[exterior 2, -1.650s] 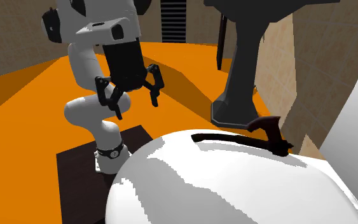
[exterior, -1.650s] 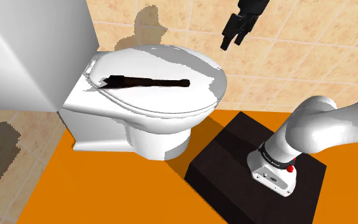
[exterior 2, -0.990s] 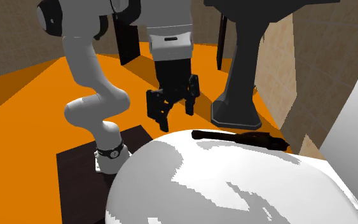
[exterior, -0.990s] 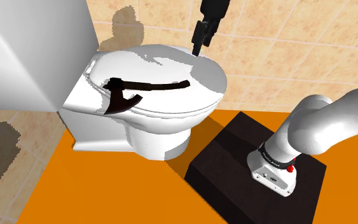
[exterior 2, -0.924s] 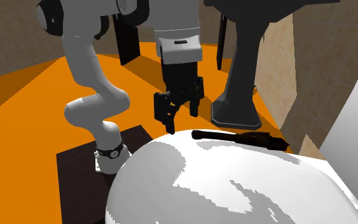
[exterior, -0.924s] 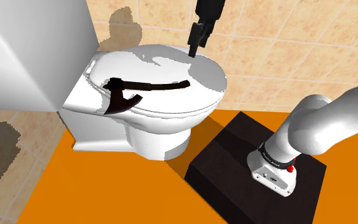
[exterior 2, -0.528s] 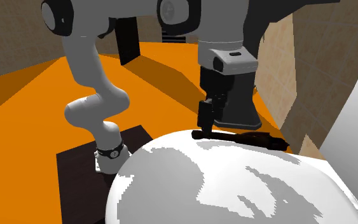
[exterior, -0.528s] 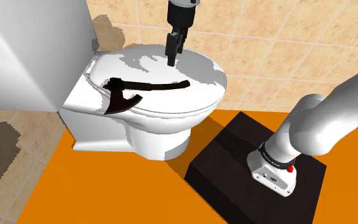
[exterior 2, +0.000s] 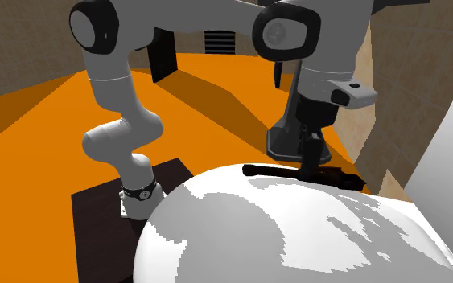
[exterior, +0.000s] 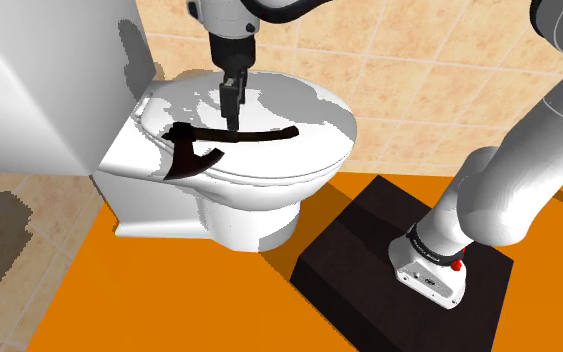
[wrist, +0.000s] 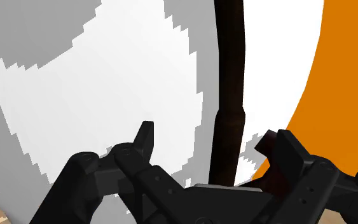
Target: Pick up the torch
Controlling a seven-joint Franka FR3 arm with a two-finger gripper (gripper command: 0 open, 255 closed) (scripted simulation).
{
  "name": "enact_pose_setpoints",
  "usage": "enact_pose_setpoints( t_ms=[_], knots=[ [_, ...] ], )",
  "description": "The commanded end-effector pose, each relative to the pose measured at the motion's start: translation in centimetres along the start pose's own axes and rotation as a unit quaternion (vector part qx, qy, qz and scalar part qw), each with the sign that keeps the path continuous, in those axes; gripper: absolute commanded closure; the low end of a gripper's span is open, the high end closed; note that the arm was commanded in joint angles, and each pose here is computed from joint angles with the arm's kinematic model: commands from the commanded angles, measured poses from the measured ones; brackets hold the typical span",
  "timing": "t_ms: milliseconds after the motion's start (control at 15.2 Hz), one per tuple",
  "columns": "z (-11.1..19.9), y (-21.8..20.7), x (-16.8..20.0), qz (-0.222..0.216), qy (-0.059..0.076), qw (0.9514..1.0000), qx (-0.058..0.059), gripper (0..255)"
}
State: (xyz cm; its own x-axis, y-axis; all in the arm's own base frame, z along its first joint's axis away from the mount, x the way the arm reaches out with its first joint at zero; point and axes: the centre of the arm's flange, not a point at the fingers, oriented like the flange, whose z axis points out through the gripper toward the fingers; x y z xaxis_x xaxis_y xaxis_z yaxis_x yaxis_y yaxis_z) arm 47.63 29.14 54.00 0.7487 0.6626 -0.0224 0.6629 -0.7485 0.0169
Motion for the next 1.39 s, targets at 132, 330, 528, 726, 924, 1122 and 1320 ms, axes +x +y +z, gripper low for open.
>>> enact_pose_setpoints(
  t_ms=[132, 330, 528, 726, 924, 1122, 1320],
  knots=[
    [2.0, -0.4, 0.5, -0.008, -0.001, 1.0, 0.0, 0],
    [3.6, -0.4, 0.6, -0.008, -0.001, 1.0, 0.0, 0],
    [3.9, -0.4, 0.5, -0.008, -0.001, 1.0, 0.0, 255],
    [3.9, -0.4, 0.5, -0.008, -0.001, 1.0, 0.0, 255],
    [4.0, -0.4, 0.5, -0.008, -0.001, 1.0, 0.0, 255],
    [3.9, -0.4, 0.6, -0.008, -0.001, 1.0, 0.0, 255],
    [2.3, -0.4, 0.5, -0.008, -0.001, 1.0, 0.0, 255]
  ],
)
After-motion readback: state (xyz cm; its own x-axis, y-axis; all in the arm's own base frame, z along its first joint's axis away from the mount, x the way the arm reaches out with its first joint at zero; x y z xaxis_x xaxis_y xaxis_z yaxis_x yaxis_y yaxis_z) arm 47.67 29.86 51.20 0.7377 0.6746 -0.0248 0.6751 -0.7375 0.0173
